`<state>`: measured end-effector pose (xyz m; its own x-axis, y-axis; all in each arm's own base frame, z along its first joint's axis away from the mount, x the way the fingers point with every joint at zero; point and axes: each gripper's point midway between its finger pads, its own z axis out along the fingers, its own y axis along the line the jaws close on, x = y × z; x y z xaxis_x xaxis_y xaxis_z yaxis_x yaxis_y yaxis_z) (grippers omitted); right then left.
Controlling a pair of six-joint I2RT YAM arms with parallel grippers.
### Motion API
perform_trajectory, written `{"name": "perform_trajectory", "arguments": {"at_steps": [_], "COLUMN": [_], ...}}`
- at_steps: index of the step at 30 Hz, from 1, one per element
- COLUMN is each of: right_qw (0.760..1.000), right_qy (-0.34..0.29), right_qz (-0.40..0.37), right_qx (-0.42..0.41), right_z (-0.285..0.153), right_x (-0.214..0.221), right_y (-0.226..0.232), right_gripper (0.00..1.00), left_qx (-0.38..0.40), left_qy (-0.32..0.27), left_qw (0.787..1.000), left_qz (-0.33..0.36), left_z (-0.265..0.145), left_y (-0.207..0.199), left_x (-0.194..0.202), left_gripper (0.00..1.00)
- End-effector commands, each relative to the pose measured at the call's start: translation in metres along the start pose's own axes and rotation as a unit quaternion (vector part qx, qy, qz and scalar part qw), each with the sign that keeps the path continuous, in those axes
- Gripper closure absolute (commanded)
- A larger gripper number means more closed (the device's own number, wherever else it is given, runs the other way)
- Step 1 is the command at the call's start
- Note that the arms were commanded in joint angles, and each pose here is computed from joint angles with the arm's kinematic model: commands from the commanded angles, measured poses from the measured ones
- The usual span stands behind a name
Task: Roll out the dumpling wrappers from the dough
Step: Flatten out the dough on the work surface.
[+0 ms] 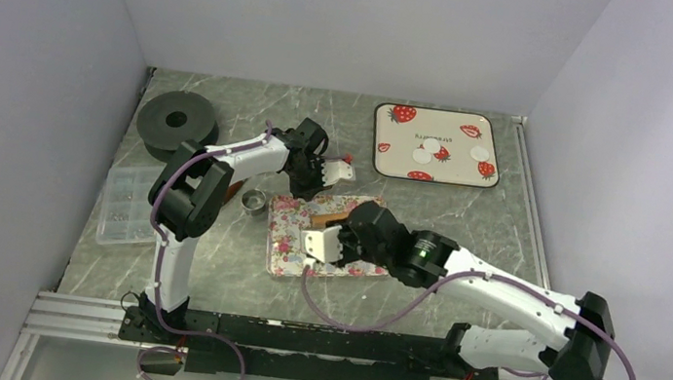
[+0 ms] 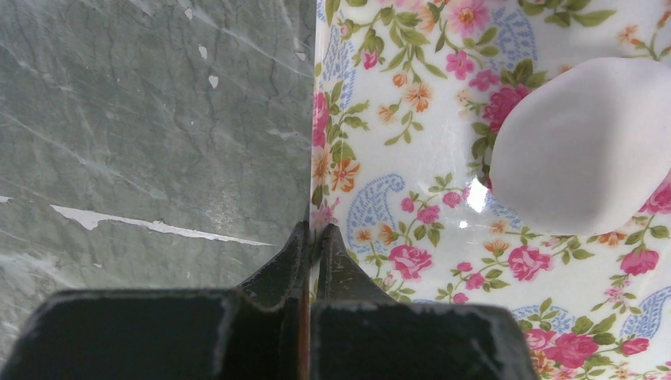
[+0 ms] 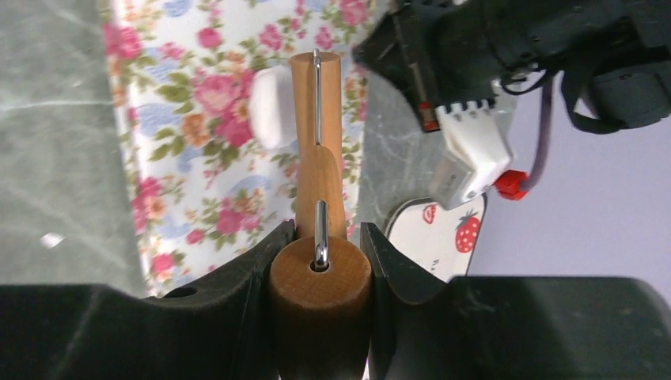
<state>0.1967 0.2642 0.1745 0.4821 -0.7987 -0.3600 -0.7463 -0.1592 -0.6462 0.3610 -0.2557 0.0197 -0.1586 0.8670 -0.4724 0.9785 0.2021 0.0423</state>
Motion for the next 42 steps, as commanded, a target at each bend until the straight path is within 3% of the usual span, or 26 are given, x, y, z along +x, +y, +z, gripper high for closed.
{"name": "perform_trajectory", "arguments": {"at_steps": [1, 6, 13, 26, 34, 42], "right_qw": [0.997, 0.998, 0.992, 0.987, 0.987, 0.984], "right_qy": [-0.062, -0.017, 0.046, 0.068, 0.062, 0.082], "right_qz": [-0.017, -0.053, -0.062, -0.074, -0.078, -0.052], "right_qx": [0.053, -0.014, -0.097, -0.126, -0.129, -0.149], "right_z": [0.016, 0.041, 0.044, 0.033, 0.061, 0.024], "right_x": [-0.032, -0.011, 0.023, 0.037, 0.029, 0.043], "right_y": [-0.047, -0.012, 0.057, 0.085, 0.081, 0.114], "right_gripper": [1.00, 1.00, 1.00, 1.00, 1.00, 1.00], "left_qx": [0.056, 0.055, 0.057, 0.051, 0.056, 0.056], "left_qy": [0.094, 0.094, 0.094, 0.096, 0.096, 0.097], "left_qw": [0.994, 0.994, 0.994, 0.994, 0.994, 0.994], "left_qz": [-0.021, -0.020, -0.020, -0.016, -0.019, -0.019], "left_z": [0.035, 0.035, 0.037, 0.036, 0.036, 0.038], "left_y": [-0.036, -0.036, -0.036, -0.034, -0.036, -0.035], "left_x": [0.060, 0.060, 0.060, 0.061, 0.062, 0.062], "left_gripper": [1.00, 1.00, 1.00, 1.00, 1.00, 1.00]}}
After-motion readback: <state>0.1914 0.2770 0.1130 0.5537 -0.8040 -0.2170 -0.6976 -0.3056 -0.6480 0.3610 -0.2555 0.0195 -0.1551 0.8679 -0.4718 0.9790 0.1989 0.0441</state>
